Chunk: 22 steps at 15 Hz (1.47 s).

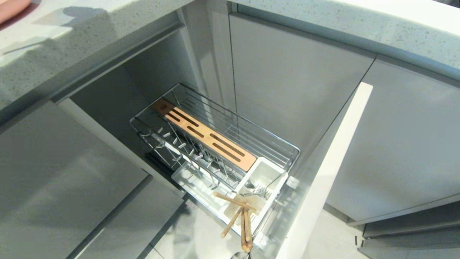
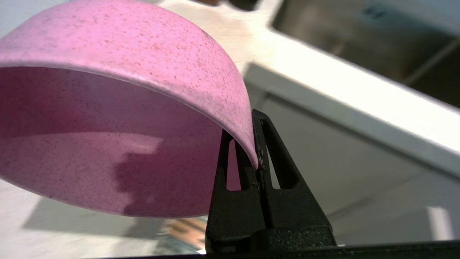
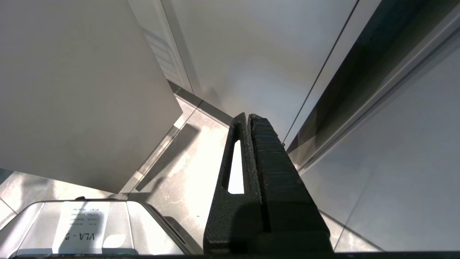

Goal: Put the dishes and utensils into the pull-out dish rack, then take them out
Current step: Take the bowl out of the cupboard

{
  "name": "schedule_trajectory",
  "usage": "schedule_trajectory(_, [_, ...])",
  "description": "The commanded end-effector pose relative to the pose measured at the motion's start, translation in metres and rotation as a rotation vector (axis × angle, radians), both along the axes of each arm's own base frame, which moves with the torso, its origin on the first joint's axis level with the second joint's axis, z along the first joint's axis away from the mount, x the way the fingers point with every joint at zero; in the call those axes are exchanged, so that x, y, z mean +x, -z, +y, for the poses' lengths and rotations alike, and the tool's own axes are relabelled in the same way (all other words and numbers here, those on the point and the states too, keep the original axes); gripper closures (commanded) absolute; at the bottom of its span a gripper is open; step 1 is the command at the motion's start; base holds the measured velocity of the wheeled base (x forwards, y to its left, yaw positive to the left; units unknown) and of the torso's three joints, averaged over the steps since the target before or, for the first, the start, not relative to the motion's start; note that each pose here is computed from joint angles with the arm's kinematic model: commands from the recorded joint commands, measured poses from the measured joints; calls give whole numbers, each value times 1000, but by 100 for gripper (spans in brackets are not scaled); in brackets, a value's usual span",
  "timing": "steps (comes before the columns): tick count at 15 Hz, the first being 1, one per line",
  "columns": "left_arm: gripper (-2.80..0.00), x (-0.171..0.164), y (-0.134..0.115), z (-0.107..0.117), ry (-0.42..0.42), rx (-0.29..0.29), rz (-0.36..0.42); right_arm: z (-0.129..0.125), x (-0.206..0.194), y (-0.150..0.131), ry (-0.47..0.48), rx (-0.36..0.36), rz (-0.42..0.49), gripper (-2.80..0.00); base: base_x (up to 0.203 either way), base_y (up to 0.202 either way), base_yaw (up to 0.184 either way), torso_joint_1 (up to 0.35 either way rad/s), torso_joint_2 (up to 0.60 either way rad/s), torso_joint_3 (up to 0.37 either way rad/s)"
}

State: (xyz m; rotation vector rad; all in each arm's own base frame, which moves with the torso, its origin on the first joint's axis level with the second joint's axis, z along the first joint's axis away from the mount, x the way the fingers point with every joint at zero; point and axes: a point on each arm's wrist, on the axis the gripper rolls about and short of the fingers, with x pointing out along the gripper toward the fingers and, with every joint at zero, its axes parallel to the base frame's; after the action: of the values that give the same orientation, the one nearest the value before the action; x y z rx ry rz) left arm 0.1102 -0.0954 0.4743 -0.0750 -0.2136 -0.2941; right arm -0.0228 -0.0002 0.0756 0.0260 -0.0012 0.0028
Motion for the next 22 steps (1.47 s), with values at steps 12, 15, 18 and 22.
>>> schedule_trajectory(12, [0, -36, -5, 99, -679, 231, -14, 0, 0, 0, 0, 0, 1, 0, 0, 0, 0, 0, 0, 0])
schedule_trajectory(15, [0, -38, -2, 109, -701, 293, 22, 0, 0, 0, 0, 0, 1, 0, 0, 0, 0, 0, 0, 0])
schedule_trajectory(18, [0, -35, 10, 110, -613, 338, 134, 0, 0, 0, 0, 0, 1, 0, 0, 0, 0, 0, 0, 0])
schedule_trajectory(22, [0, -9, 18, 117, -598, 342, 226, 0, 0, 0, -1, 0, 1, 0, 0, 0, 0, 0, 0, 0])
